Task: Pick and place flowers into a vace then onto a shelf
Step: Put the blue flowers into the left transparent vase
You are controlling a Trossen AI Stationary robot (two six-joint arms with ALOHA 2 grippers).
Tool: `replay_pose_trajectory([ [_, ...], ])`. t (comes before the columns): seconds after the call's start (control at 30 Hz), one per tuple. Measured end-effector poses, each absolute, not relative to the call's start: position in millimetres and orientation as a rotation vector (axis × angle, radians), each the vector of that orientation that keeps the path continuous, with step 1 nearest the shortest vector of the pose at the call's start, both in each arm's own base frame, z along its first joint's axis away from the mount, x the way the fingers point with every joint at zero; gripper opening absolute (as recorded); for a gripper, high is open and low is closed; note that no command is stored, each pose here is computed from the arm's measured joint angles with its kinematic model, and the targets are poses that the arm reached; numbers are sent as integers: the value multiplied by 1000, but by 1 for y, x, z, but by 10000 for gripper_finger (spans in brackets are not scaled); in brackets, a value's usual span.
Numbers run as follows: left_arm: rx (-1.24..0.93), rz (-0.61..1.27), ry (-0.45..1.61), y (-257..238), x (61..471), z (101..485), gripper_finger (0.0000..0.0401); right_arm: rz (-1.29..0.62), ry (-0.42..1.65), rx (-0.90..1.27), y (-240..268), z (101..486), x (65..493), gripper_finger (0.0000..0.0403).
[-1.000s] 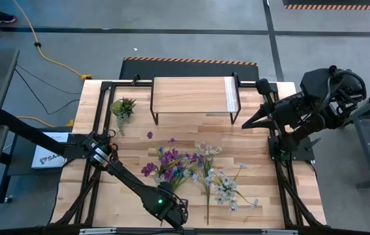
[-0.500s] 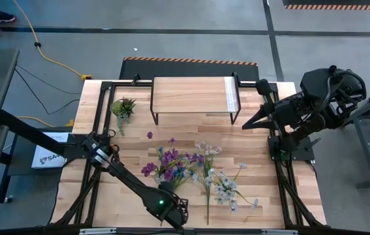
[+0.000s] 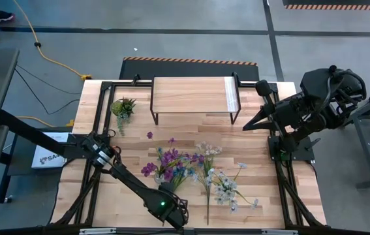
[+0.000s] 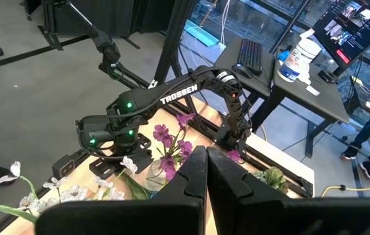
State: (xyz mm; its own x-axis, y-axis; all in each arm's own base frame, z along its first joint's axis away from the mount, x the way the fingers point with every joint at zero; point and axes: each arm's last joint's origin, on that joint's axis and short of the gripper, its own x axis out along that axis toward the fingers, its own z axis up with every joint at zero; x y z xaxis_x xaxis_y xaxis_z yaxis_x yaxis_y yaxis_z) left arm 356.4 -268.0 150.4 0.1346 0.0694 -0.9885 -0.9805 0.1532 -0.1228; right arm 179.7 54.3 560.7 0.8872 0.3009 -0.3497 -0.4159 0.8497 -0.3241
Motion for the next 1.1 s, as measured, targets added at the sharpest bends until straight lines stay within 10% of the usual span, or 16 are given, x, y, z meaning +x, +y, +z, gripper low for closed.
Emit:
replay_pose_trajectory([
  [0.6, -1124, 1015, 1109, -270, 359, 149, 29, 384, 294, -402, 54, 561, 180, 0],
  [1.1, -1058, 937, 1153, -275, 365, 167, 29, 384, 294, -402, 54, 561, 180, 0],
])
